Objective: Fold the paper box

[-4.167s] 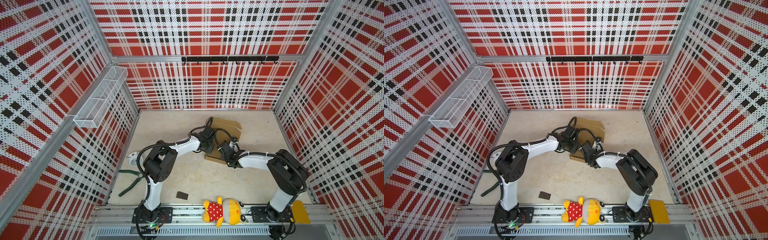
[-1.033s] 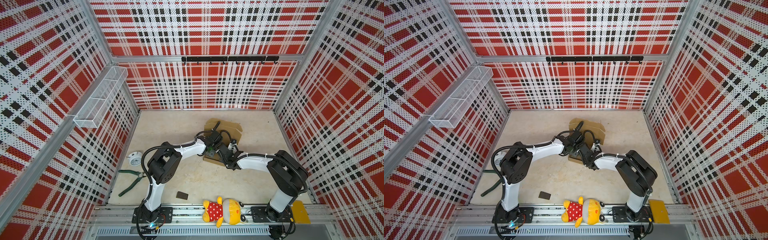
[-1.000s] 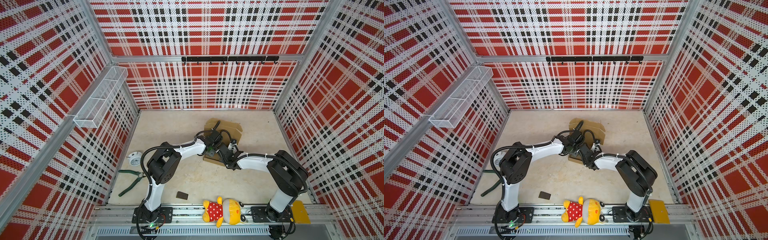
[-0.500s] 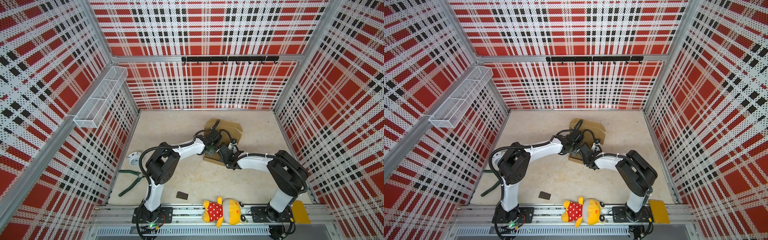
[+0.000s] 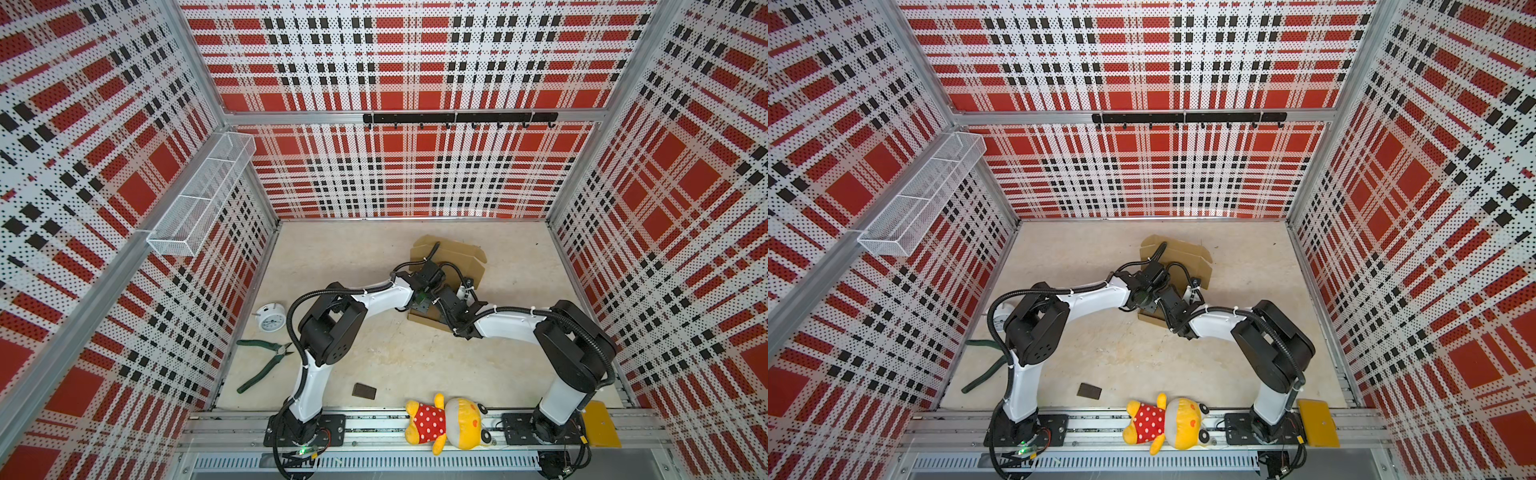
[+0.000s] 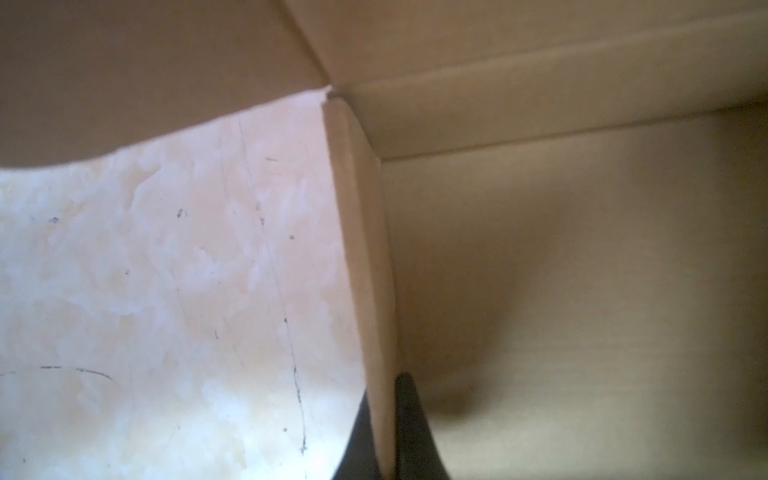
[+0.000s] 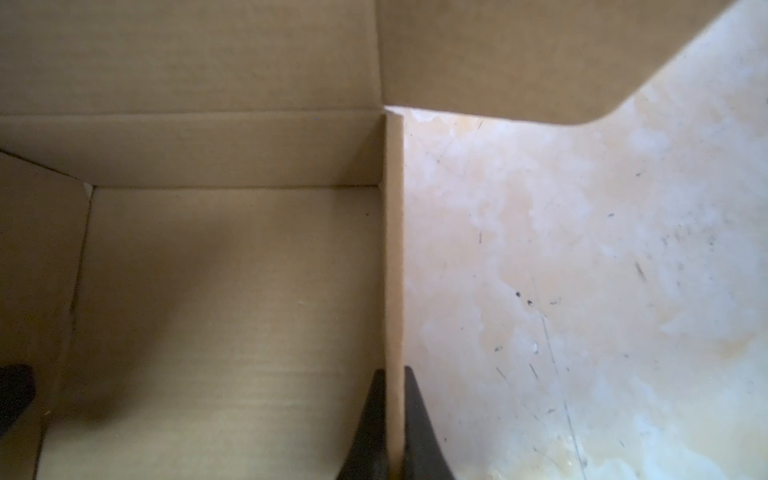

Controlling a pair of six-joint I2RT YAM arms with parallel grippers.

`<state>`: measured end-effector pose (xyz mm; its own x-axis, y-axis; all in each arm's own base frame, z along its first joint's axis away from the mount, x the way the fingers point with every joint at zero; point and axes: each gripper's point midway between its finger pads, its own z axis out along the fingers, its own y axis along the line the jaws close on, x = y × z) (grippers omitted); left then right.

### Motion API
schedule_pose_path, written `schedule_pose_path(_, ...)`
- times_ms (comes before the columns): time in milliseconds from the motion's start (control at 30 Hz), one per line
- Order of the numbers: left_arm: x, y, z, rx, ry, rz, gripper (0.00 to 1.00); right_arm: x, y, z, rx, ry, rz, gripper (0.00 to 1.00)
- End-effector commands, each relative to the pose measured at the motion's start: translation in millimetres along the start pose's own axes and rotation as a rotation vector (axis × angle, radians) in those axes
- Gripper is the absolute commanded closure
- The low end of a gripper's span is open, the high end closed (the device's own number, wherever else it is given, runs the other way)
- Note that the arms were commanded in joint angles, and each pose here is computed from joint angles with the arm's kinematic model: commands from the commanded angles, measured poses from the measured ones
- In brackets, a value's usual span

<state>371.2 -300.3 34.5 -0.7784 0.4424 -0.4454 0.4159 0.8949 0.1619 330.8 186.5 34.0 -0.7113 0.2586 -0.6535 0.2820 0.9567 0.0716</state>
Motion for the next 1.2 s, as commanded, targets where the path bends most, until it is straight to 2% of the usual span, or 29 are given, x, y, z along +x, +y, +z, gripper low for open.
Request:
schedule_pose_path(0, 13.3, -18.4, 6.4, 0.024, 0.043, 0.033, 0.92, -10.8, 17.1, -4.7, -0.053, -0.025, 0.009, 1.00)
schedule_pose_path(67, 7.7, -21.1, -3.6, 0.042, 0.025, 0.031, 0.73, -11.8, 15.5, -5.2, -0.049, -0.025, 0.009, 1.00)
schedule_pose_path(100, 2.9, -22.6, -11.8, 0.054, 0.007, 0.032, 0.67, -12.5, 14.2, -5.6, -0.047, -0.025, 0.010, 1.00)
schedule_pose_path(233, -12.3, -20.0, -44.6, 0.087, -0.070, 0.026, 0.58, -15.9, 8.8, -7.6, -0.029, -0.033, 0.006, 1.00)
schedule_pose_path(333, -17.2, -8.9, -66.9, 0.105, -0.122, 0.022, 0.44, -16.8, 6.8, -7.9, -0.022, -0.034, 0.006, 1.00)
schedule_pose_path(500, -17.3, 20.7, -92.5, 0.149, -0.202, 0.004, 0.38, -14.6, 5.3, -5.8, -0.004, -0.024, -0.003, 0.99)
schedule_pose_path(633, -20.4, 36.4, -112.1, 0.135, -0.279, 0.062, 0.34, -18.9, 6.7, -9.0, -0.004, -0.027, -0.007, 0.87)
schedule_pose_path(833, -37.6, 57.9, -136.3, 0.229, -0.344, 0.092, 0.28, -30.6, 7.4, -22.7, -0.029, -0.048, 0.007, 0.73)
schedule_pose_path(1167, -42.6, 108.4, -158.4, 0.417, -0.416, -0.007, 0.22, -38.5, -9.8, -54.7, -0.070, -0.053, 0.001, 0.56)
